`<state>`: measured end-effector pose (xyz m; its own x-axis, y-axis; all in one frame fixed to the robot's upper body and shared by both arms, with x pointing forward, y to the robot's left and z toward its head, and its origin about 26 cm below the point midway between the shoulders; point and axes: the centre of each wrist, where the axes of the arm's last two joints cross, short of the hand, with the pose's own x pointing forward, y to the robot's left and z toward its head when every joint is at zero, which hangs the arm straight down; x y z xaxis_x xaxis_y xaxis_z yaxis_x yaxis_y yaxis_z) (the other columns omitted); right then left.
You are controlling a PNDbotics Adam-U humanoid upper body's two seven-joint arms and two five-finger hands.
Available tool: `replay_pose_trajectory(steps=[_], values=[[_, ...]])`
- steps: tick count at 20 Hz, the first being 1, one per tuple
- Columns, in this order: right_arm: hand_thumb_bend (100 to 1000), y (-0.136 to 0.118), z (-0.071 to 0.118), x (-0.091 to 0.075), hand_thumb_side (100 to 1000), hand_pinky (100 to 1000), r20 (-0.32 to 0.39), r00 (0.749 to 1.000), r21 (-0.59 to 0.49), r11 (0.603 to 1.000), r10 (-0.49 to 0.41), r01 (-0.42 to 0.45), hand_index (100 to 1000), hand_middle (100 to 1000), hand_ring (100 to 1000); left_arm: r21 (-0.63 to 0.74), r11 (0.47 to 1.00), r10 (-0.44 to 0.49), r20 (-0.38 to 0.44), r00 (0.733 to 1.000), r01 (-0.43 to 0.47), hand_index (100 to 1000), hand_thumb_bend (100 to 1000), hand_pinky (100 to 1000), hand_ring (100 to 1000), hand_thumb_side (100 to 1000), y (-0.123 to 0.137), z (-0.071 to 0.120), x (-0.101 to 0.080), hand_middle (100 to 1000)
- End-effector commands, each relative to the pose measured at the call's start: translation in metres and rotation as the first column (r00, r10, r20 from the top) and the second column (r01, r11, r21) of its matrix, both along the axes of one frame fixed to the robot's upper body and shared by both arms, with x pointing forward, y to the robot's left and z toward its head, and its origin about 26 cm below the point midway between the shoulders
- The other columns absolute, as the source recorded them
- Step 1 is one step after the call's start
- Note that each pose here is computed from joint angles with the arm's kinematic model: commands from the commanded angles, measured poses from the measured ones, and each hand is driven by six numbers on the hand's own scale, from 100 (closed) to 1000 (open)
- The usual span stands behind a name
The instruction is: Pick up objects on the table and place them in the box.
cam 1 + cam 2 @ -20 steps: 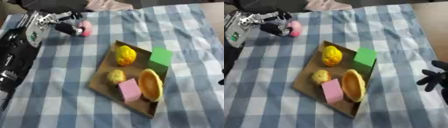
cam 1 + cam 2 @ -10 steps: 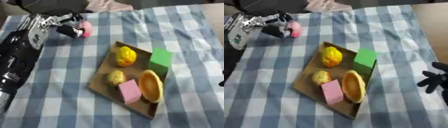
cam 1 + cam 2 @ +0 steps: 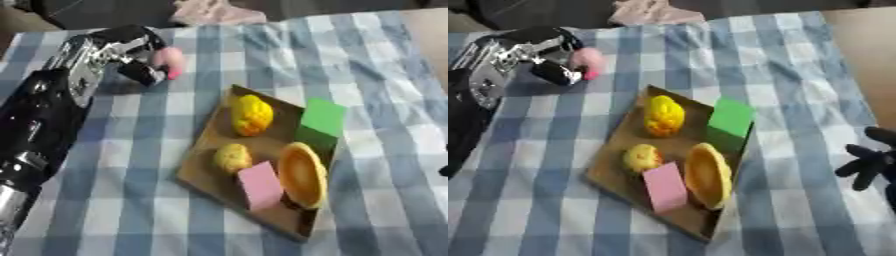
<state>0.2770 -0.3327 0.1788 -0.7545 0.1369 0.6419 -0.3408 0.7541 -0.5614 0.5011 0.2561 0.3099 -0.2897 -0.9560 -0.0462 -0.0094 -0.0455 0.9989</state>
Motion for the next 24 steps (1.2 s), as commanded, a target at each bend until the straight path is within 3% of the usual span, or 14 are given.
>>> replay_pose_trajectory(steps=[1,4,10,14,19,24], values=[[100,0.000,0.006,-0.002,523,989,0.018,1.000,-0.017,1.000,0.004,-0.003,968,518,707,-0.003,1.000,0.010,0.043,0.999,-0.010,804,100,860,807,337,0.002,0.010,-0.001,737],[100,0.000,0.005,-0.002,523,989,0.014,1.000,-0.016,1.000,0.000,0.000,968,518,707,-0.034,0.999,0.001,0.089,0.996,0.002,742,100,817,744,208,0.001,0.015,-0.003,657],[100,-0.003,0.000,-0.005,523,989,-0.008,1.000,-0.012,1.000,-0.016,0.016,968,517,706,-0.044,0.995,-0.072,0.236,0.969,0.085,691,100,789,697,247,-0.001,0.047,-0.020,622],[100,-0.005,-0.001,-0.006,526,988,-0.017,1.000,-0.005,1.000,-0.019,0.019,968,517,707,-0.013,0.988,-0.147,0.286,0.947,0.157,649,100,757,645,253,-0.006,0.061,-0.034,577],[100,-0.006,-0.001,-0.007,524,985,-0.018,1.000,0.008,1.000,-0.013,0.013,967,518,707,0.071,0.957,-0.290,0.287,0.913,0.282,639,100,750,631,227,-0.021,0.058,-0.048,563],[100,-0.007,0.000,-0.007,518,984,-0.015,1.000,0.017,1.000,-0.003,0.003,966,519,707,0.143,0.899,-0.438,0.257,0.861,0.415,641,100,748,630,220,-0.034,0.043,-0.063,563]])
